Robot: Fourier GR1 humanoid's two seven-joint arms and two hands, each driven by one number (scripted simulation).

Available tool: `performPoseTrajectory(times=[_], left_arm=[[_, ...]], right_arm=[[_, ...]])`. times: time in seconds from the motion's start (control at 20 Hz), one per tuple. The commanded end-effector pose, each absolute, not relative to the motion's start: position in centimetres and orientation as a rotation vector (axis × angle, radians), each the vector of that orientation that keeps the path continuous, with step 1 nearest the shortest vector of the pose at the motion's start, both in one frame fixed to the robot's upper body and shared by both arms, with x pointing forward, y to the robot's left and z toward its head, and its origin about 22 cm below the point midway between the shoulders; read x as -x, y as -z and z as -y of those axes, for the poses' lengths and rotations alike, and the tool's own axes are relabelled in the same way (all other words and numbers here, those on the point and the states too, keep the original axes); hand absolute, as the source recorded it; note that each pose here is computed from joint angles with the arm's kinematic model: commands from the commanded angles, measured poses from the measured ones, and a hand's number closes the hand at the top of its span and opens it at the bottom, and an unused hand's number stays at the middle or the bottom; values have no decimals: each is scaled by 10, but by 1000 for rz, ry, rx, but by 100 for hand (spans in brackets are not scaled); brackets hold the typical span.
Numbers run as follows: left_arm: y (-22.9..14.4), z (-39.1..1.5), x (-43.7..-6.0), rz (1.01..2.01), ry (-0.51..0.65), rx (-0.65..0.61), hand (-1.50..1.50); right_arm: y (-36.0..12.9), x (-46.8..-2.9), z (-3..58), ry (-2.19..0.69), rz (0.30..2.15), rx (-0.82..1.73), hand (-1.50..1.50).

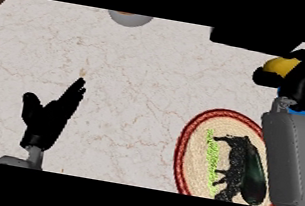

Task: Pick the lemon from the placemat and place it in the plate

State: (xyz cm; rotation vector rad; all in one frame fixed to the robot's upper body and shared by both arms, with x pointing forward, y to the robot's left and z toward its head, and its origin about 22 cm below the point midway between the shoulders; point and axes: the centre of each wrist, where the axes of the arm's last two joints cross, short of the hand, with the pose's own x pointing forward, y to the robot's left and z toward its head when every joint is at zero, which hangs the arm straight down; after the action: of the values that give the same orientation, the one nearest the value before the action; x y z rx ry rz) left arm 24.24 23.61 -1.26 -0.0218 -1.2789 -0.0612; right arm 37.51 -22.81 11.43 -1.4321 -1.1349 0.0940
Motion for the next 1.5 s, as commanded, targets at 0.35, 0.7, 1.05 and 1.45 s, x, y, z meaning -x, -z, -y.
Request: performPoseTrajectory(times=[0.35,0.7,1.05,1.45], left_arm=[[22,-226,-239,1223,64,32,0],[29,-236,-239,1203,58,29,0],[25,-231,-245,1212,18,11,0],[32,-231,-222,1187,31,17,0]], right_arm=[[-130,-409,210,554,1025,1640,150],[-103,-414,252,594,928,1821,150],[-90,-402,322,678,847,1950,150],[-67,-387,382,696,826,1957,150]])
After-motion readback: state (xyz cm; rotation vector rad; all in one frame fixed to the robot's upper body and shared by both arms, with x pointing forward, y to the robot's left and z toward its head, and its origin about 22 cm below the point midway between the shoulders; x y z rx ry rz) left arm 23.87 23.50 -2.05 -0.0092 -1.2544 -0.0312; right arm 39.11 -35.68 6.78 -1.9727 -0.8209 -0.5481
